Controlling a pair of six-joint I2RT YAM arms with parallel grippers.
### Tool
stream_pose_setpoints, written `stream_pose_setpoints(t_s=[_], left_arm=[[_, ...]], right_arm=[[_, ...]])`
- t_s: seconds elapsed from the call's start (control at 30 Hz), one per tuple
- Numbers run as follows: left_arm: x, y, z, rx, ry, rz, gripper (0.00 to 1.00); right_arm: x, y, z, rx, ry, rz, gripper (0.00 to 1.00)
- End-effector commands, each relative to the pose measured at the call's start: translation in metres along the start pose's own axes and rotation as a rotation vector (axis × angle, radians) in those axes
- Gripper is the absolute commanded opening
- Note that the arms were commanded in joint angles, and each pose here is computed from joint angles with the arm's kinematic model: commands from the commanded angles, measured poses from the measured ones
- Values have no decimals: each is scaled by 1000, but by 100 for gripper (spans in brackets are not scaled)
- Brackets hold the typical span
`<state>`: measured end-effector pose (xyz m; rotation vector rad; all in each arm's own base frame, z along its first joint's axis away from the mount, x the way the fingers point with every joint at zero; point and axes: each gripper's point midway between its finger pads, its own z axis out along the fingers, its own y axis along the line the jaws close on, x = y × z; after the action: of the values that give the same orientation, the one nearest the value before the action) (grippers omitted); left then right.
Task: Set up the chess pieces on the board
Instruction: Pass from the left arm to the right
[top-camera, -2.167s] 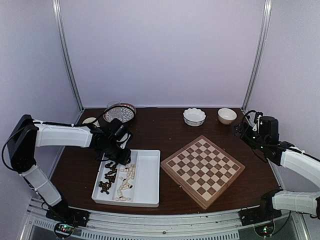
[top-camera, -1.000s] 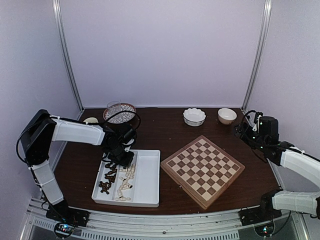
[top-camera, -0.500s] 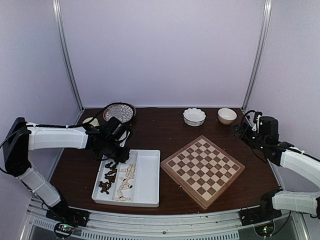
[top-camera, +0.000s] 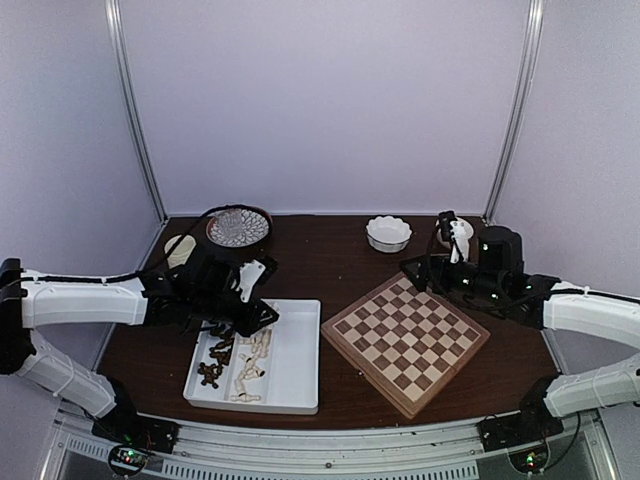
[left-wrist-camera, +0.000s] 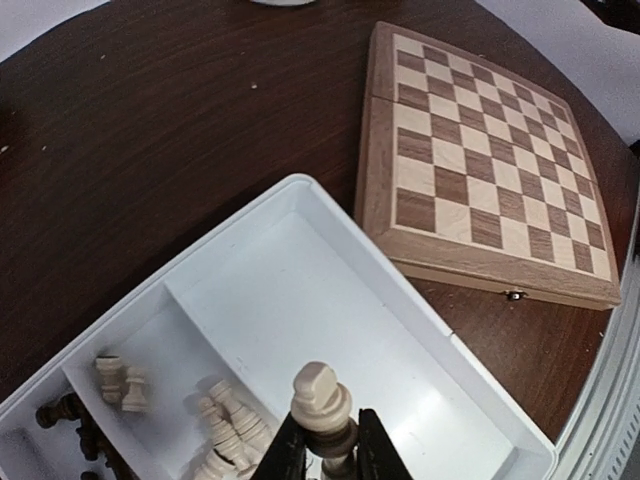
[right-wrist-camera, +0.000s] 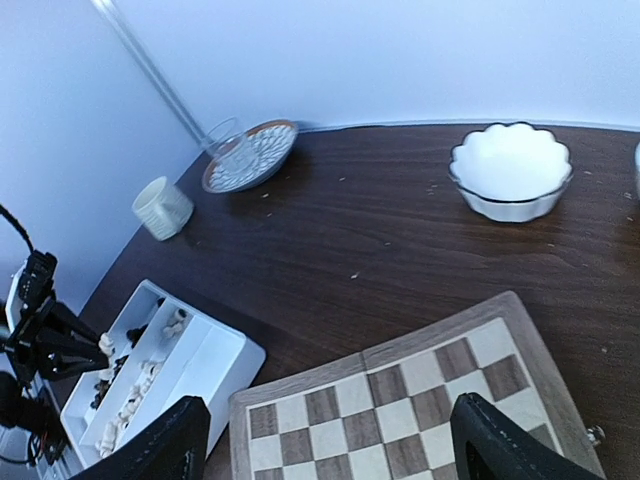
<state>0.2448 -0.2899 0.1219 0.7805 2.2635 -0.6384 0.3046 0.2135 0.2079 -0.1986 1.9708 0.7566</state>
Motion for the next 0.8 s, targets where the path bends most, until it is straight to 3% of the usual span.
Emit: stream_pose_setpoints(t_s=[0.0,0.23,0.77], left_arm=[[-22,-44,-2,112,-125,188,17],[-21,-76,14,135,-181,348,18],[-4,-95,42,117,-173,536,18]], right_arm=[[5,57,12,-168,35,-163,87],[51,108,38,-313,201,-257,84],[110,150,76,-527,434,-111,72]])
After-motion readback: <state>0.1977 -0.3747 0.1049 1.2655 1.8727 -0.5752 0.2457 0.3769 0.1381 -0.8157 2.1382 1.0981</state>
